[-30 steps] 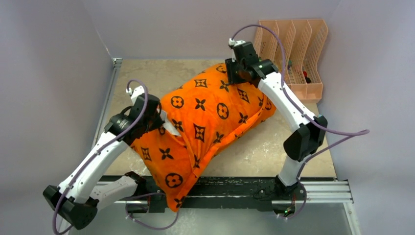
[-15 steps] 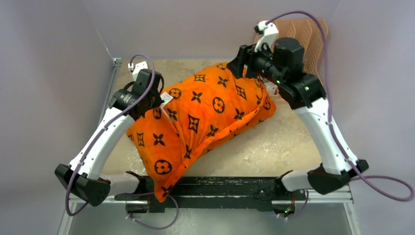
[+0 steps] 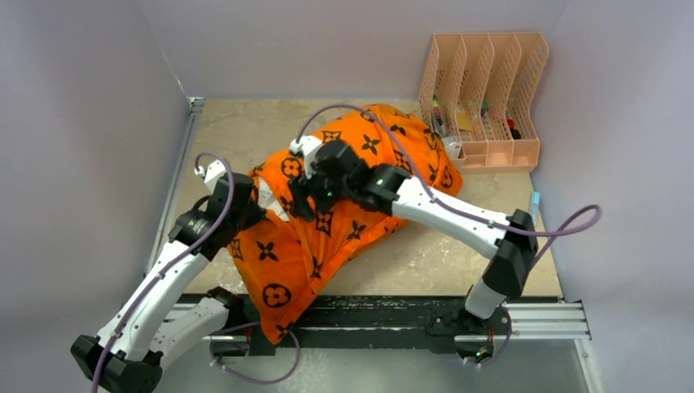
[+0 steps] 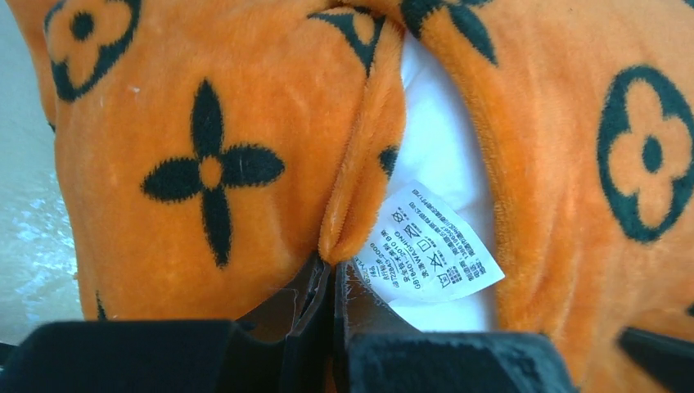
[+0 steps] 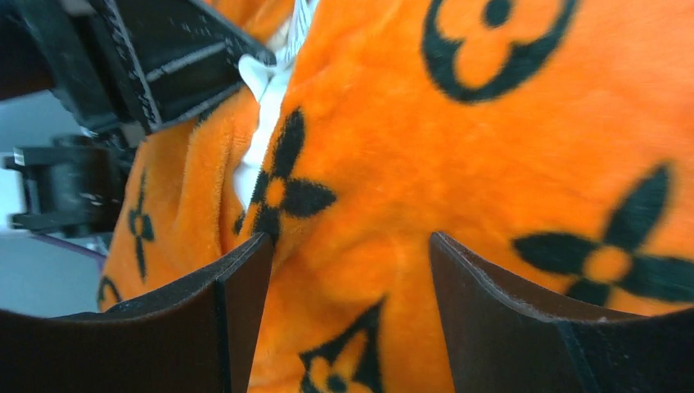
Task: Remove the pillowcase from the pillow
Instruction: Remove the pillow from the pillowcase.
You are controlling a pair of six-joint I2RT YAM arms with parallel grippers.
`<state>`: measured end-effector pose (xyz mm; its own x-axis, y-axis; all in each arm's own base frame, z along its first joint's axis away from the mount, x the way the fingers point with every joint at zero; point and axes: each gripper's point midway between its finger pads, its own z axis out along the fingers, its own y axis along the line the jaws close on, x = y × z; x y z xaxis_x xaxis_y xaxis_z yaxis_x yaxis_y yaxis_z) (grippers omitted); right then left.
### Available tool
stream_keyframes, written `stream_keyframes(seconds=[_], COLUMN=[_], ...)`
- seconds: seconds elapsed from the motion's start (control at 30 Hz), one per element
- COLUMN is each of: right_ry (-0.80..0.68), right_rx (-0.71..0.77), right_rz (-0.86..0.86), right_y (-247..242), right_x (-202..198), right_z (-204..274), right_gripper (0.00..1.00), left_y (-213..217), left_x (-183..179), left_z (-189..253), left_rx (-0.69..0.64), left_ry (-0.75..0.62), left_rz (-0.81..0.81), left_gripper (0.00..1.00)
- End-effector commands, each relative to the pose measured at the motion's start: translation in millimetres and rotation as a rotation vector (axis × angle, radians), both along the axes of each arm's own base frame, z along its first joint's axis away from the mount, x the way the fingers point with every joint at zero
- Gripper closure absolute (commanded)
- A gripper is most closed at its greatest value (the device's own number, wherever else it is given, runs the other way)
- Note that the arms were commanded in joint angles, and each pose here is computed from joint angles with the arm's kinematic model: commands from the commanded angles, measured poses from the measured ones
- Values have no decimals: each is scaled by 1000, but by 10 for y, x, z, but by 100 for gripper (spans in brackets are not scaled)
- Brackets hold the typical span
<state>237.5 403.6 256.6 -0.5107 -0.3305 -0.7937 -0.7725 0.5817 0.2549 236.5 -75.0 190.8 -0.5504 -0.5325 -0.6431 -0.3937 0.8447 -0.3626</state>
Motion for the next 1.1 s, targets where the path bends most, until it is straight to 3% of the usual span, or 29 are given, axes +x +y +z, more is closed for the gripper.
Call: stream_keyframes(seconds=[0.0,0.23,0.37,0.47,0.6,0.63,0.77,0.93,1.07], right_ry=[-150,-192,-198,-229,-249,-268,-314,-174,-3], right_rx=[32,-33,-272,-405,-369,-360,-358,-365,-242], right_rz=[-40,-58,-261,-368,-490,-524,-712,-828,-682], right_y=[169,429,114,-139,-445,-534,-1093,-1782,-1383], right_x=[5,-140,139,290,537,597,900,1168,959], right_z=[186,27,-454,-627,-424,-319,31,-242,-527], right_gripper=[28,27,37,52,95,100,100,100,100], left_y=[-42,-27,5,48,52,26,24,93,-141], left_x=[-170,-226,-245,-268,-334,-349,-490,-736,-723], left_z=[-210,-287,-257,-229,-289,-300,-431,-525,-463], left_rx=[-90,-119,-123,-122,-129,-152,-201,-191,-275], left_ry=[48,49,39,24,48,47,63,118,119], left_rz=[37,65,83,99,102,100,112,101,1], left_gripper=[100,100,100,100,100,100,100,100,97])
